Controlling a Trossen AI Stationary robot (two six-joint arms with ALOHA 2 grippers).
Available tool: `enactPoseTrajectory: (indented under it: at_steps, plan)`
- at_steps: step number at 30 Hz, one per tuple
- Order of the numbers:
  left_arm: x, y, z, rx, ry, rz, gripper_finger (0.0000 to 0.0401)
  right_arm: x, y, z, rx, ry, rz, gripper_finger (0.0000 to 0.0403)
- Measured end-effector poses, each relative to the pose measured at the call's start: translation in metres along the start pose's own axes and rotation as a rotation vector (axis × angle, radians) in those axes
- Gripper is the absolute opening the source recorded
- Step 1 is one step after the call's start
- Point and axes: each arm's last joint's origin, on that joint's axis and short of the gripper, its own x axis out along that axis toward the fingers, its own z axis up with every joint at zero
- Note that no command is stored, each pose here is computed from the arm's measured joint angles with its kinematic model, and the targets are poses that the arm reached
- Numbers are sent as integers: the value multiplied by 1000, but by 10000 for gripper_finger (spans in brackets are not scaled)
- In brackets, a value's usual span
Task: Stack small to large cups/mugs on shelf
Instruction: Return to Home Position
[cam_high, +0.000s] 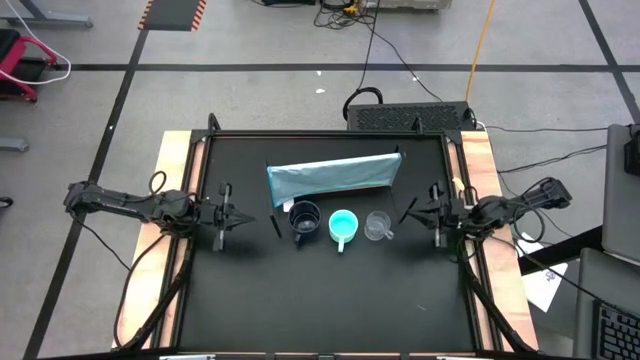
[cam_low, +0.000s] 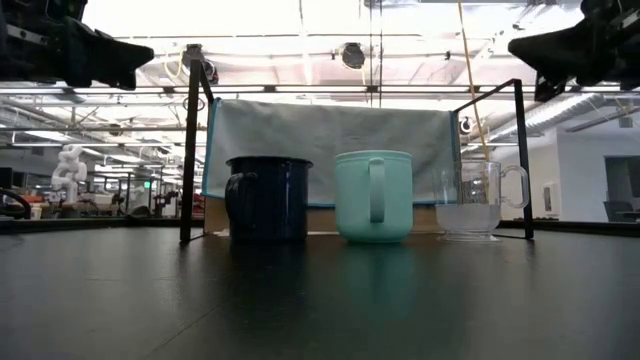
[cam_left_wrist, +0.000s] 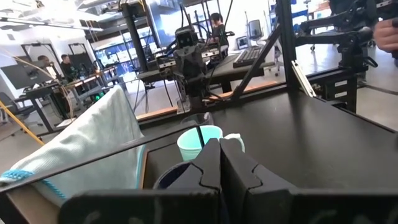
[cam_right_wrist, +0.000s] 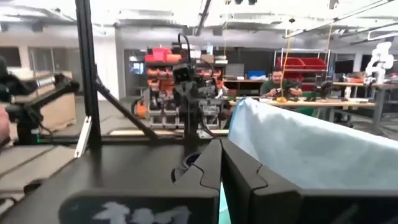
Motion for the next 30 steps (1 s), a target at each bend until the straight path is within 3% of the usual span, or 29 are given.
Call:
enactPoseTrajectory:
  at_steps: [11,20,26,30]
  plan:
    - [0,0,0,-18,-1,-1,0,1,-2,-7,-61,70,5,0]
    - [0,0,0,-62,3,-12,1,2,-6,-7,-34,65,-36,0]
    - [0,-1,-1,-71,5,-14,2,2,-2,-7,-31,59,111,0]
    - [0,-1,0,-71,0,-34,1,2,-2,-8,-8,69,121,0]
